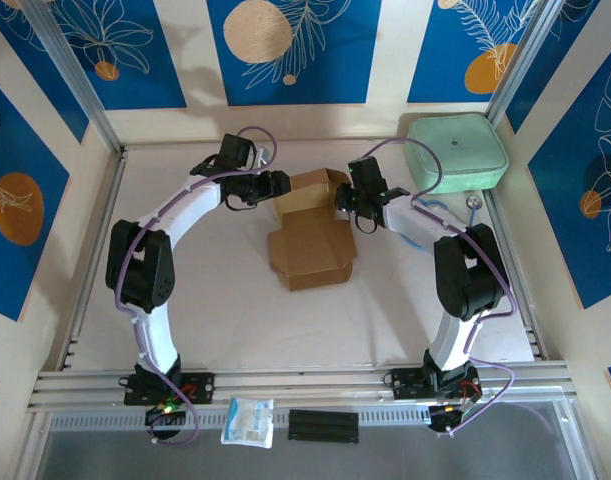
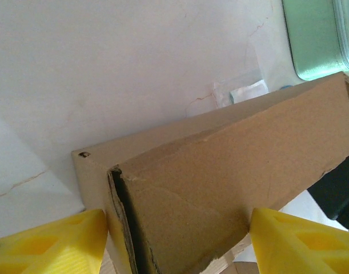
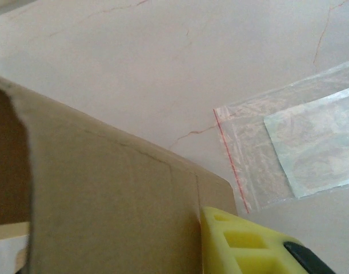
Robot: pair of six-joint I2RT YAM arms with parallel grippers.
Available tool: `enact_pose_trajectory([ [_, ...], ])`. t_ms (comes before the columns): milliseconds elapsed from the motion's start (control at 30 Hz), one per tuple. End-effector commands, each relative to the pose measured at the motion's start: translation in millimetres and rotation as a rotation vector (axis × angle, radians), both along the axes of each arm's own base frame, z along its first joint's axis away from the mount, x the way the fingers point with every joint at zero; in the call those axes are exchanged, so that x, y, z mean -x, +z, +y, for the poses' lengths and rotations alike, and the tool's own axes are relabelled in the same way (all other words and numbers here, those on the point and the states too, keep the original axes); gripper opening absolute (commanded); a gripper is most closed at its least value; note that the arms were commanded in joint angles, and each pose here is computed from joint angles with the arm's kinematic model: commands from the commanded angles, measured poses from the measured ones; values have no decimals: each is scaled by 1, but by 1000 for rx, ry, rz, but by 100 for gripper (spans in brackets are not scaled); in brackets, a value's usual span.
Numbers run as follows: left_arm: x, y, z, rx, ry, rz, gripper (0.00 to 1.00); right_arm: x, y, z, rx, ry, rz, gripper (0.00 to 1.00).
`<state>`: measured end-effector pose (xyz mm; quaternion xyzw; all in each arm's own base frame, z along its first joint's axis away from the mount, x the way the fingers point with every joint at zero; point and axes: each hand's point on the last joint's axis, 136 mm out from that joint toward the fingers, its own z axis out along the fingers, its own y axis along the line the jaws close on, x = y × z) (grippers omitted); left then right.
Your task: Fold the paper box
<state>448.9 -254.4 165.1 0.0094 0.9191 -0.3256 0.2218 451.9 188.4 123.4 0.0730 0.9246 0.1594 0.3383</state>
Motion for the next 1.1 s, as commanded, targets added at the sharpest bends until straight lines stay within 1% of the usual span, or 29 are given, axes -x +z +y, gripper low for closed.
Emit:
enact_pose_trajectory([
  [0,7,-10,-9,-18,-44,2,67,5,12,15,-104,4,38,27],
  [100,6,-7,-10,-19,-43,-8,67,9,5,22,-144,3,74,28],
  [167,5,-3,-10,-18,-44,-16,67,10,-1,24,-132,6,81,28],
  [300,4,14,-1,-69,-28,-72,72,7,-12,6,-4,-44,52,28],
  [467,11,42,21,-145,16,-166,78,7,-17,-3,126,-42,14,27],
  [533,17,51,24,-133,15,-191,79,8,-16,-1,150,-34,3,27],
  [667,40,63,14,-10,10,-198,79,7,-15,0,143,-42,-2,27],
  [700,47,62,11,8,13,-197,76,7,-16,0,141,-41,-3,27],
  [733,55,64,6,24,14,-204,71,6,-15,1,138,-41,-5,27],
  [800,73,62,-11,53,6,-213,53,8,-17,0,140,-42,0,26],
  [833,81,58,-21,65,-8,-212,45,8,-18,0,141,-43,0,25],
  [900,99,43,-47,83,-47,-189,23,9,-20,-1,148,-44,1,23],
  [967,110,23,-69,83,-84,-164,4,10,-23,-3,161,-49,4,21],
  [1000,114,10,-79,73,-99,-140,0,10,-23,-4,164,-49,4,21],
  [1067,119,-13,-99,61,-141,-97,0,11,-24,-4,167,-50,8,21],
])
